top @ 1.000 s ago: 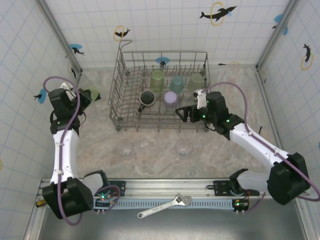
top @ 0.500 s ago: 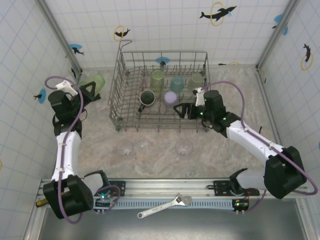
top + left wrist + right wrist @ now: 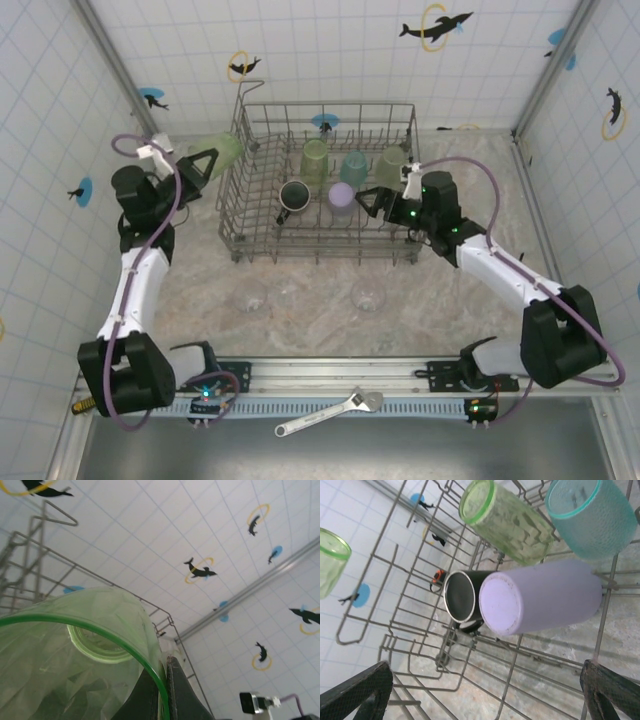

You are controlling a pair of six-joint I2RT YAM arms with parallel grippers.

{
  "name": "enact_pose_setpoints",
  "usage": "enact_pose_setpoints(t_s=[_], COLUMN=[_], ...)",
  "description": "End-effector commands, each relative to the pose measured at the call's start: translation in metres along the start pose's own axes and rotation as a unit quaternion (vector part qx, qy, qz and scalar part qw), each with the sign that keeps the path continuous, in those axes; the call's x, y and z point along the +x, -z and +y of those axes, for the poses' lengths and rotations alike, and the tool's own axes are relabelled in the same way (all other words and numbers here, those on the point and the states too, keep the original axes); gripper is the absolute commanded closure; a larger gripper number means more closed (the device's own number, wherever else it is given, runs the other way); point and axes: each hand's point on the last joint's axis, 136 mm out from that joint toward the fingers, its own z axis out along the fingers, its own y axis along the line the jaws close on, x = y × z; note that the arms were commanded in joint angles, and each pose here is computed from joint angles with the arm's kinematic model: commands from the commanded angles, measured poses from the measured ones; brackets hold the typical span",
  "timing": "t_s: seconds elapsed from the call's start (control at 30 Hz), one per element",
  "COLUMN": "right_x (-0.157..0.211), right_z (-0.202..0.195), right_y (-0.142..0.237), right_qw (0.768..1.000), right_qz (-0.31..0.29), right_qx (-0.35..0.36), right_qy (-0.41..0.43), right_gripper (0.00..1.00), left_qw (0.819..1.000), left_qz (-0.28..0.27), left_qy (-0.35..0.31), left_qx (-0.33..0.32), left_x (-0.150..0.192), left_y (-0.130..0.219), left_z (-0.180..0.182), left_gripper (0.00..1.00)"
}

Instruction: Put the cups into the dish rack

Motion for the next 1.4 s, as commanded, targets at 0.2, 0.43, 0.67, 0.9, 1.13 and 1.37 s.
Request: enact_pose_setpoints(t_s=[0.2, 0.43, 0.67, 0.9, 1.13, 1.37], right_x=[-0.022, -0.027, -0.044, -0.057, -0.078, -0.085], right_z=[0.015, 0.019, 0.035, 0.045, 0.047, 0.043], right_y=[0.010, 0.011, 0.020, 0.028, 0.033, 0.027], right_qw=[0.999, 0.998, 0.991, 0.981, 0.971, 0.968], right_qz=[-0.027, -0.034, -0.067, -0.101, -0.137, -0.137], right_qx=[-0.042, -0.058, -0.105, -0.153, -0.178, -0.180], right_qy=[-0.009, -0.021, -0.048, -0.067, -0.085, -0.109], right_gripper=[0.00, 0.00, 0.00, 0.00, 0.00, 0.00], left_qw=[0.992, 0.981, 0.968, 0.958, 0.945, 0.937], left_qz=[0.048, 0.112, 0.154, 0.164, 0.180, 0.181], left_qy=[-0.041, -0.025, -0.008, 0.025, 0.052, 0.067], left_qx=[0.107, 0.155, 0.200, 0.235, 0.267, 0.290], left_x=[0.006, 0.058, 0.098, 0.117, 0.141, 0.148], left_y=[-0.052, -0.098, -0.127, -0.142, -0.157, -0.164], left_z=[-0.070, -0.094, -0.120, -0.131, -0.149, -0.162], left_gripper=[1.00, 1.00, 1.00, 1.00, 1.00, 1.00])
